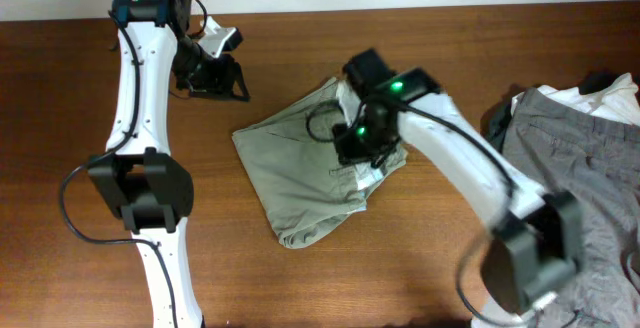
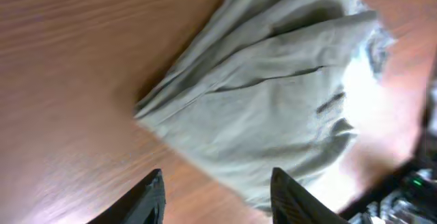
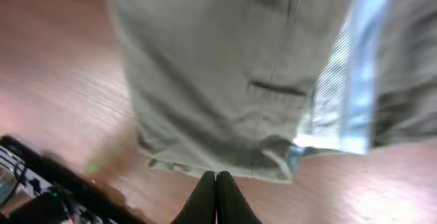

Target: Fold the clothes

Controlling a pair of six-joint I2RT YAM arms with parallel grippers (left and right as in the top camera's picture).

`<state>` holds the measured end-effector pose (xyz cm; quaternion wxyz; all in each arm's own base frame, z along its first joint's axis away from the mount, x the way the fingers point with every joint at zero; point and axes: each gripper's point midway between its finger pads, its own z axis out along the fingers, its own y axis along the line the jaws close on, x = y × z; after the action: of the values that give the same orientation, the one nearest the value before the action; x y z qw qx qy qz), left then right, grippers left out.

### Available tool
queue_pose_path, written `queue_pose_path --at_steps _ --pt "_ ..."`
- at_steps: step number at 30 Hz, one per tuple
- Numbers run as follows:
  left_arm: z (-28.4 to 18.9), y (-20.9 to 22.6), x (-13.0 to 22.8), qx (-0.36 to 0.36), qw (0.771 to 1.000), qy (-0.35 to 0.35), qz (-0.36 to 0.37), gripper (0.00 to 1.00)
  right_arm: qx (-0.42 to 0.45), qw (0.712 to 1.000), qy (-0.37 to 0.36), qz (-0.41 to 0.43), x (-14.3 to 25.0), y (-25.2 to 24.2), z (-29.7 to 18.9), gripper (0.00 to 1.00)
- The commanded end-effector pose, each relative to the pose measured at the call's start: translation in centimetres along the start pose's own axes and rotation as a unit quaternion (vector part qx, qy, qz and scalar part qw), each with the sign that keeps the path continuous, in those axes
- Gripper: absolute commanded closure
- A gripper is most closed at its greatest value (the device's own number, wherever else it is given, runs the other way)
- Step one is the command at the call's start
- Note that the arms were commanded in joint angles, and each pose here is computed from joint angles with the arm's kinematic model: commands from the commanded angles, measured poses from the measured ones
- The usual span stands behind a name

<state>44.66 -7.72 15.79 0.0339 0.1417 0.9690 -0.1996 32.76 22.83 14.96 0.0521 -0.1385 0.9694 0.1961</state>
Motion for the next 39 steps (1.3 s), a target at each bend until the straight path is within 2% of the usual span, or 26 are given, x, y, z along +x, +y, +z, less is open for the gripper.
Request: queue_pose_path --at_steps 1,3,6,7,8,10,11,12,13,16,21,22,23,24,25,27,28,31,33,35,37,39 --pt "-5.7 -1.8 2.1 -0.076 0.996 -0.035 -0.005 0.47 0.039 0.998 -0.043 -0.01 -0.6 -0.6 -2.9 0.95" --pt "-6.3 -1.9 7.0 -0.133 0.991 0.01 -0.03 0.44 0.041 0.999 -0.036 -0.005 -0.3 -0.9 -2.9 0.96" --pt "-3.9 -2.2 13.5 -0.126 0.987 0.069 -0.072 0.42 0.041 0.999 -0.035 -0.005 -0.2 -1.0 -2.9 0.95" --pt "-2.3 -2.0 14.7 -0.12 0.986 0.072 -0.089 0.35 0.041 0.999 -0.035 -0.004 -0.2 -0.9 -2.9 0.95" --pt "-1.0 -2.1 15.3 -0.107 0.987 0.071 -0.096 0.34 0.041 0.999 -0.036 -0.003 -0.3 -0.9 -2.9 0.95" --pt "3.3 -3.4 15.8 -0.026 0.993 0.049 -0.104 0.25 0.04 0.998 -0.038 -0.001 -0.4 -1.0 -2.8 0.92" --pt "5.7 -4.0 16.1 0.017 0.993 0.044 -0.107 0.18 0.047 0.998 -0.039 0.013 -0.5 -1.2 -2.7 0.92" --pt "8.4 -4.1 16.2 0.052 0.989 0.034 -0.137 0.08 0.061 0.997 -0.042 0.026 -0.7 -1.8 -2.4 0.92" --pt "9.8 -4.3 16.2 0.076 0.986 0.028 -0.148 0.03 0.071 0.996 -0.043 0.037 -0.7 -2.3 -2.1 0.91" --pt "13.5 -4.0 16.0 0.119 0.974 0.031 -0.191 0.01 0.08 0.994 -0.022 0.069 -0.4 -3.3 -0.4 0.92" --pt "16.8 -4.1 15.4 0.168 0.951 0.054 -0.254 0.01 0.083 0.993 0.009 0.081 -0.1 -4.0 1.8 0.96" --pt "17.3 -3.9 15.6 0.168 0.947 0.064 -0.264 0.05 0.083 0.993 0.009 0.081 -0.1 -4.0 2.0 0.96" --pt "17.7 -3.7 15.9 0.167 0.946 0.07 -0.268 0.24 0.083 0.993 0.009 0.081 -0.1 -4.0 2.0 0.96" --pt "17.9 -3.6 15.8 0.165 0.947 0.069 -0.267 0.38 0.083 0.993 0.01 0.082 -0.1 -4.0 2.0 0.96" --pt "18.0 -3.4 15.5 0.163 0.949 0.061 -0.262 0.69 0.083 0.993 0.01 0.082 -0.1 -4.1 2.0 0.96" --pt "17.9 -3.2 14.8 0.164 0.951 0.048 -0.256 0.92 0.084 0.993 0.01 0.082 -0.1 -4.1 2.0 0.96" --pt "17.8 -3.2 14.5 0.164 0.952 0.043 -0.255 0.99 0.084 0.993 0.011 0.082 -0.1 -4.1 2.0 0.96" --pt "15.7 -2.7 11.8 0.167 0.956 0.001 -0.241 0.99 0.085 0.993 0.014 0.085 0.1 -4.2 1.9 0.96" --pt "10.5 -0.7 6.4 0.16 0.958 -0.099 -0.215 0.99 0.087 0.991 0.018 0.095 0.3 -4.9 1.4 0.96" --pt "5.0 3.2 2.1 0.128 0.95 -0.192 -0.209 1.0 0.089 0.99 0.02 0.103 0.5 -5.3 1.0 0.96" --pt "0.4 9.5 0.3 0.051 0.926 -0.266 -0.265 0.99 0.09 0.99 0.02 0.105 0.6 -5.5 0.9 0.96" --pt "-2.1 13.8 0.6 0.024 0.897 -0.308 -0.315 0.99 0.089 0.99 0.02 0.106 0.6 -5.5 0.9 0.96"
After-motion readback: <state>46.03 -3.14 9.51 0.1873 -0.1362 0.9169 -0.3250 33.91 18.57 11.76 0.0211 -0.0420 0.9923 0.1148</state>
